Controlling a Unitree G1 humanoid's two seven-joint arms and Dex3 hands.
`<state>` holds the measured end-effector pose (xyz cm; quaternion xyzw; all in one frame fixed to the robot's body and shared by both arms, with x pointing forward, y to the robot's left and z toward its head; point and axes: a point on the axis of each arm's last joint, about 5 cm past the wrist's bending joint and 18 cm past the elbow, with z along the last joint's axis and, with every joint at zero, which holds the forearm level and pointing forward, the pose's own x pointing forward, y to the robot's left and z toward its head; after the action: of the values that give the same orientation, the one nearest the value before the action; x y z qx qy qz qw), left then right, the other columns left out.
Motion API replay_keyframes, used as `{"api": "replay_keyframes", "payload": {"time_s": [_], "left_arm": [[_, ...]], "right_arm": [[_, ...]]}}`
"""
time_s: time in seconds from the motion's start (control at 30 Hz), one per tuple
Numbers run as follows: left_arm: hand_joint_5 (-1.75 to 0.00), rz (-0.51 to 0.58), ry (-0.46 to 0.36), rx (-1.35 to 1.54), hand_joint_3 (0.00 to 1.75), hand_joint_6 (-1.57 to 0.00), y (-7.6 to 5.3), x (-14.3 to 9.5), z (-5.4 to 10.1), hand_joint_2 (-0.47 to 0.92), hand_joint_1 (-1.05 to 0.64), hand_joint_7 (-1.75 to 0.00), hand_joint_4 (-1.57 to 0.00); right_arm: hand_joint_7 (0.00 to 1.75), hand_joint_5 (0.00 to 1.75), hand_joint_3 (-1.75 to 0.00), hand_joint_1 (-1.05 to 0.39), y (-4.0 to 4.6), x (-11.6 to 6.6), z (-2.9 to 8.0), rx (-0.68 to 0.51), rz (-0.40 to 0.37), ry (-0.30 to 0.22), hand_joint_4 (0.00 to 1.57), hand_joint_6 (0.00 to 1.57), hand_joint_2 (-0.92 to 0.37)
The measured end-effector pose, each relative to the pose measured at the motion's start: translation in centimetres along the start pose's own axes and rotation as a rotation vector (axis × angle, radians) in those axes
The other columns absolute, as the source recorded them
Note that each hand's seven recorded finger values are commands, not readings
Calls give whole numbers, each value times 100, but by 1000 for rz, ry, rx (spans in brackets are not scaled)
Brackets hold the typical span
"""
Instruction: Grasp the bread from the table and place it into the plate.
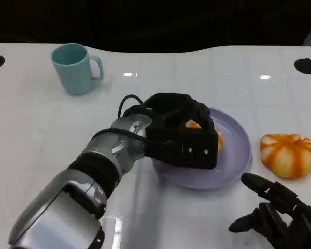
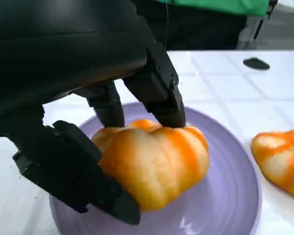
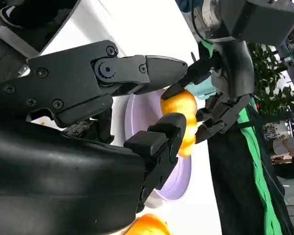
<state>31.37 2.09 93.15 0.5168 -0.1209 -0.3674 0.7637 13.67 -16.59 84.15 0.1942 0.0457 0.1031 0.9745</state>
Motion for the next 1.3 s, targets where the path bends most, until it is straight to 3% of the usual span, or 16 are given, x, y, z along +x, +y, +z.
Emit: {"api": "replay_keyframes", "payload": {"time_s": [0.2, 0.53, 0.6, 0.73, 0.8, 0.9, 1.0, 1.03, 1.1, 1.2, 1.23, 1.3], "left_arm": [[-25, -46, 4, -9, 27, -59, 80, -4, -19, 92, -68, -2, -44], [-28, -28, -29, -43, 29, -62, 306, -68, -89, 92, -67, -3, -47], [-32, -39, -36, -72, 27, -65, 336, -83, -98, 92, -61, -4, -53], [-39, -39, -129, -237, 28, -70, 578, -237, -175, 92, -55, -6, -66], [-41, 23, -163, -302, 28, -71, 623, -346, -240, 92, -54, -6, -68], [-85, 98, -177, -428, 28, -87, 528, -488, -354, 92, -37, -12, -70], [-94, 222, -181, -679, 33, -89, 296, -685, -485, 92, -36, -13, -69], [-103, 239, -171, -732, 35, -92, 238, -730, -514, 92, -42, -16, -72], [-116, 294, -168, -858, 37, -92, 154, -827, -562, 92, -48, -23, -72], [-120, 365, -195, -999, 38, -92, 76, -926, -562, 92, -49, -25, -71], [-151, 368, -194, -1012, 45, -79, 68, -937, -559, 92, -53, -79, -68], [-169, 398, -226, -1162, 49, -56, 39, -1014, -555, 92, -56, -136, -67]], "right_arm": [[35, 109, -33, -74, -1, 2, 3, -2, 5, -5, 73, 93, -92], [35, 110, -33, -75, -3, 4, 6, -3, 5, -9, 74, 95, -92], [35, 110, -33, -75, -2, 8, 7, -3, 7, -10, 74, 94, -92], [35, 110, -34, -75, -16, 10, 0, -9, 2, -12, 74, 94, -92], [35, 110, -33, -74, -19, 13, -7, -4, 4, -10, 74, 94, -92], [34, 109, -33, -75, -20, 22, -10, -2, 9, -10, 74, 94, -92], [35, 109, -32, -75, -29, 21, -6, -1, 11, -13, 74, 95, -92], [34, 109, -32, -75, -31, 19, -6, 1, 10, -13, 74, 95, -92], [34, 109, -32, -75, -29, 23, -5, 0, 11, -12, 74, 95, -92], [34, 108, -32, -75, -32, 19, -5, -1, 4, -9, 74, 95, -92], [34, 108, -32, -75, -31, 20, -5, -2, 5, -9, 74, 94, -92], [34, 108, -32, -75, -29, 23, -4, -1, 7, -9, 74, 94, -92]]}}
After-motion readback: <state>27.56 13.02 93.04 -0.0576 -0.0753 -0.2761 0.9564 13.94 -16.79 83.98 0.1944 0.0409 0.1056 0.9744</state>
